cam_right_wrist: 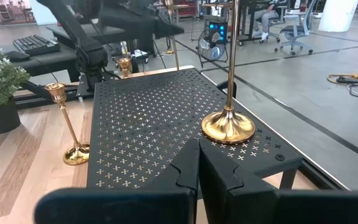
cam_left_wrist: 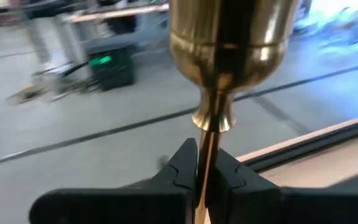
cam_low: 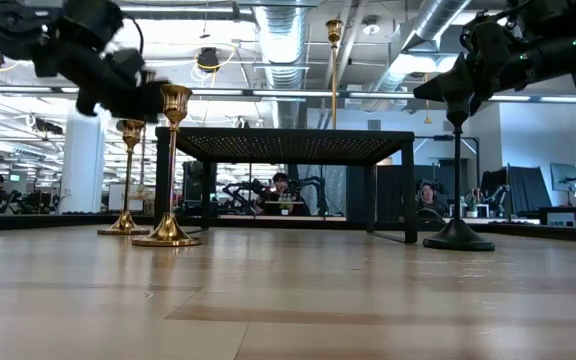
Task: Pick & Place candle stick holders
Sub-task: Put the golden candle holder on the shelf
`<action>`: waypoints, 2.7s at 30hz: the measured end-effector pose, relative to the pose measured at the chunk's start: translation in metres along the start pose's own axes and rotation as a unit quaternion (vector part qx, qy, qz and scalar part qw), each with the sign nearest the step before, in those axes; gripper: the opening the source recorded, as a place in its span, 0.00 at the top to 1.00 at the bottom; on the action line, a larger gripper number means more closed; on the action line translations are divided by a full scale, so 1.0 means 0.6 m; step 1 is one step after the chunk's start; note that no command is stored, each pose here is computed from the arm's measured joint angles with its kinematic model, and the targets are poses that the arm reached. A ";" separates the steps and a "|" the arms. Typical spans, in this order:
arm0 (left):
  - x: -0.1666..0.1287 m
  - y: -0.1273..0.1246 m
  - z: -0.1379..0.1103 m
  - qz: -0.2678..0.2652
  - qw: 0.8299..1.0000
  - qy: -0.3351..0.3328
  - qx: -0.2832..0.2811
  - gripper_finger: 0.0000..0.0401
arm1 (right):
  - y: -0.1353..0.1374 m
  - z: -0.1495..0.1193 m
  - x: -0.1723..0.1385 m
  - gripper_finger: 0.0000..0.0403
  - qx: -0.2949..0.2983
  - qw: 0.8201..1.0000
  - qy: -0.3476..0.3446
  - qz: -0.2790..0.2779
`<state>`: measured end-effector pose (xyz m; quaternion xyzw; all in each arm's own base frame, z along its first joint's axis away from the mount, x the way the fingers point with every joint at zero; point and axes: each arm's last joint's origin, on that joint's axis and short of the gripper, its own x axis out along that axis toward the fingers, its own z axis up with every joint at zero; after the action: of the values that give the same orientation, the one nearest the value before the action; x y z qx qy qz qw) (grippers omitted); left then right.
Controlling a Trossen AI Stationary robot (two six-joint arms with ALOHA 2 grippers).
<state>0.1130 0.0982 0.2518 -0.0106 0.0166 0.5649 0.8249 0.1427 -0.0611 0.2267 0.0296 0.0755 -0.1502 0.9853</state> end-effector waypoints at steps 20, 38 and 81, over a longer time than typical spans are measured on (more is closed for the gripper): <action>-0.037 -0.012 0.191 -0.187 0.979 -0.079 0.028 0.98 | 0.000 0.000 0.000 1.00 -0.008 1.000 0.000 0.000; 0.028 -0.117 0.209 -0.317 0.947 -0.020 0.040 0.98 | 0.000 -0.002 0.000 1.00 -0.007 1.000 0.007 0.000; 0.059 -0.159 0.189 -0.339 0.939 -0.001 0.048 0.98 | 0.000 -0.003 0.000 1.00 -0.007 1.000 0.008 0.000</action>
<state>0.2165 0.1009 0.3637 0.0249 0.0383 0.2501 0.9671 0.1425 -0.0609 0.2252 0.0241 0.0844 -0.1493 0.9849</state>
